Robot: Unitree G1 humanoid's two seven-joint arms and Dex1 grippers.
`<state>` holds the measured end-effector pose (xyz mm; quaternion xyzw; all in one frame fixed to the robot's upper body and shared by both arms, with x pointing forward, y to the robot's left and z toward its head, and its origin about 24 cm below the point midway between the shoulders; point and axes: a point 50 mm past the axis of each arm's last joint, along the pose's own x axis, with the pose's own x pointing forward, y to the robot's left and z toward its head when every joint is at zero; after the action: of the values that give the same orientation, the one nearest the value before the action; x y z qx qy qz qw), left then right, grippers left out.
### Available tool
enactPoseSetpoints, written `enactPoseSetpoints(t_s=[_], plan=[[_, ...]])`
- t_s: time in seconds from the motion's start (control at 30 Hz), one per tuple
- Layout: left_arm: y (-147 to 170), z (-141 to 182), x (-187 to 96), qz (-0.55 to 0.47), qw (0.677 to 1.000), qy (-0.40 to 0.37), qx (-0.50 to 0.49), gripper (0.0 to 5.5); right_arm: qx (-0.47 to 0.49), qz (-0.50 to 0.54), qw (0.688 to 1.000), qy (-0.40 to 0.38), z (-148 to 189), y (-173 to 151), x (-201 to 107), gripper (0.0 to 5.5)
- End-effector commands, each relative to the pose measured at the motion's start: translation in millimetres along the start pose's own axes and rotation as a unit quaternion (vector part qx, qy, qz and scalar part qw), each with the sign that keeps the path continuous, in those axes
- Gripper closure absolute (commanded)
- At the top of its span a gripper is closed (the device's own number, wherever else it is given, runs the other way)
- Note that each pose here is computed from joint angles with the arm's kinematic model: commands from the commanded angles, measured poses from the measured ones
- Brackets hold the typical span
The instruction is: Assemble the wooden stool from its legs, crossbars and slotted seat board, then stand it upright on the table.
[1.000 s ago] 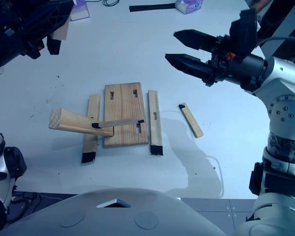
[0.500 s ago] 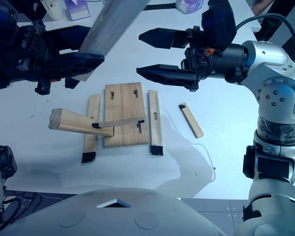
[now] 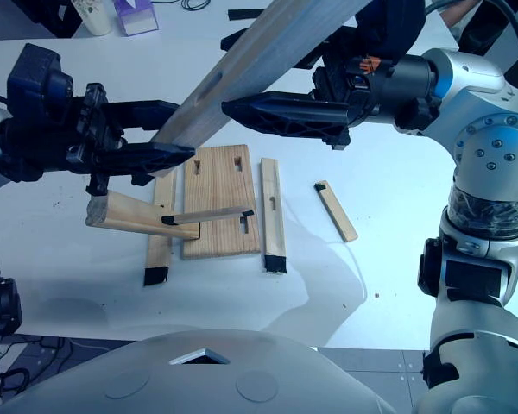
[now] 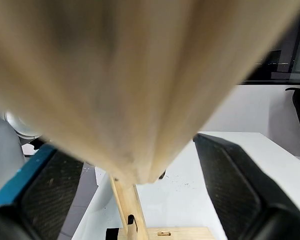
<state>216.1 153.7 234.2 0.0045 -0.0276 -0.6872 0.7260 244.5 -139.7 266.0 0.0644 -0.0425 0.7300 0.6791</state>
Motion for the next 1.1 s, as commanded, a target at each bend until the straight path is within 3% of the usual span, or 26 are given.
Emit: enactPoseSetpoints(t_s=[0.03,0.23,0.6,0.93,0.97,1.1], plan=[[-1,0,1,0.000,1.000,0.015,0.009,3.50,-0.009,0.015,1.000,0.016,1,3,7,1.68],[-1,0,2,-0.001,1.000,0.018,0.008,3.50,-0.009,0.023,0.999,0.035,-4,6,8,1.68],[0,0,1,-0.002,1.000,0.025,0.010,3.50,-0.012,0.028,0.999,0.041,-7,8,8,3.41],[10,-1,0,0.043,0.999,0.029,0.010,3.50,-0.018,0.011,0.999,0.043,-12,6,6,3.49],[15,-2,0,0.059,0.998,0.032,0.006,3.14,-0.020,0.008,0.999,0.040,-12,6,6,3.49],[27,-4,-1,0.100,0.994,0.036,0.015,2.53,-0.041,-0.012,0.999,0.021,-8,2,6,3.49]])
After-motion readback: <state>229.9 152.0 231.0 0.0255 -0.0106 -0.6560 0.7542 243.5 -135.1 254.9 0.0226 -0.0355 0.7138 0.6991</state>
